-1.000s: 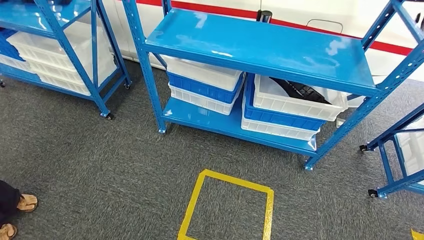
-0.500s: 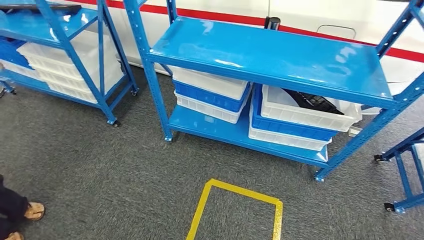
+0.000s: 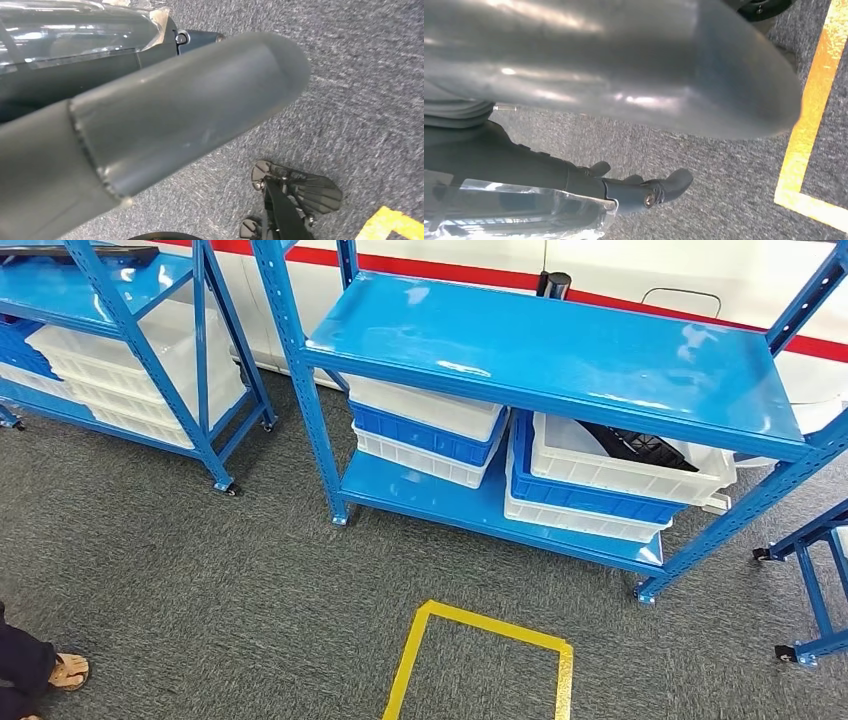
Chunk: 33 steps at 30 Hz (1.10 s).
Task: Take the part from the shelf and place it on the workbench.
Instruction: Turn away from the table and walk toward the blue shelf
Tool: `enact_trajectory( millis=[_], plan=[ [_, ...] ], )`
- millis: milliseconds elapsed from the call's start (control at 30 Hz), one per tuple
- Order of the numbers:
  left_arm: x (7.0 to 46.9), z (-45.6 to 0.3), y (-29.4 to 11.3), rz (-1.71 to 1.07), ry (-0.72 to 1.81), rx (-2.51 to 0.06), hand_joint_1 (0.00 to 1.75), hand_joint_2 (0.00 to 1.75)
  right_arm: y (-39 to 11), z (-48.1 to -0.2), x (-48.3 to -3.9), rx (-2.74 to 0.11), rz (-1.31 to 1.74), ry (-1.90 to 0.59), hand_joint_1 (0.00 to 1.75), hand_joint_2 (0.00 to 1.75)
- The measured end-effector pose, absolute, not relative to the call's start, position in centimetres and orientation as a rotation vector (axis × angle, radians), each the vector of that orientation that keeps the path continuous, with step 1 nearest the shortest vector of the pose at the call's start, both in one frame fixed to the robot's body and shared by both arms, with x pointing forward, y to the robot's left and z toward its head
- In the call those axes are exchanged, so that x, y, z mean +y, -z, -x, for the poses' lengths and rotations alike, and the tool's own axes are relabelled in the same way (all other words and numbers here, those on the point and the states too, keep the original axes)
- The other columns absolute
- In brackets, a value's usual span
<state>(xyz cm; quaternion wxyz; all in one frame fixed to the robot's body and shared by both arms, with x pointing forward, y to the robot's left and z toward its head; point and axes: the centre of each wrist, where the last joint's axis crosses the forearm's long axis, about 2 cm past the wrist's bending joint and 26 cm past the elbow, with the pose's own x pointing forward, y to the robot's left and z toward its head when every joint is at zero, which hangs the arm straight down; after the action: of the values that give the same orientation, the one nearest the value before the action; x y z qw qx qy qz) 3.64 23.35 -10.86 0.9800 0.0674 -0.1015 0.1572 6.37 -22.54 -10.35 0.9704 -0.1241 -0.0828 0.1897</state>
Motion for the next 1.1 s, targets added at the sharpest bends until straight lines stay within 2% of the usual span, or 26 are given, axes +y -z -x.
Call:
enact_trajectory(
  millis=[1100],
  plan=[
    [23.14, -4.11, 10.78, -0.133, -0.311, -0.207, 0.0, 0.0, 10.41, -6.35, -22.95, -0.16, 0.241, -0.269, 0.0, 0.0]
  ],
)
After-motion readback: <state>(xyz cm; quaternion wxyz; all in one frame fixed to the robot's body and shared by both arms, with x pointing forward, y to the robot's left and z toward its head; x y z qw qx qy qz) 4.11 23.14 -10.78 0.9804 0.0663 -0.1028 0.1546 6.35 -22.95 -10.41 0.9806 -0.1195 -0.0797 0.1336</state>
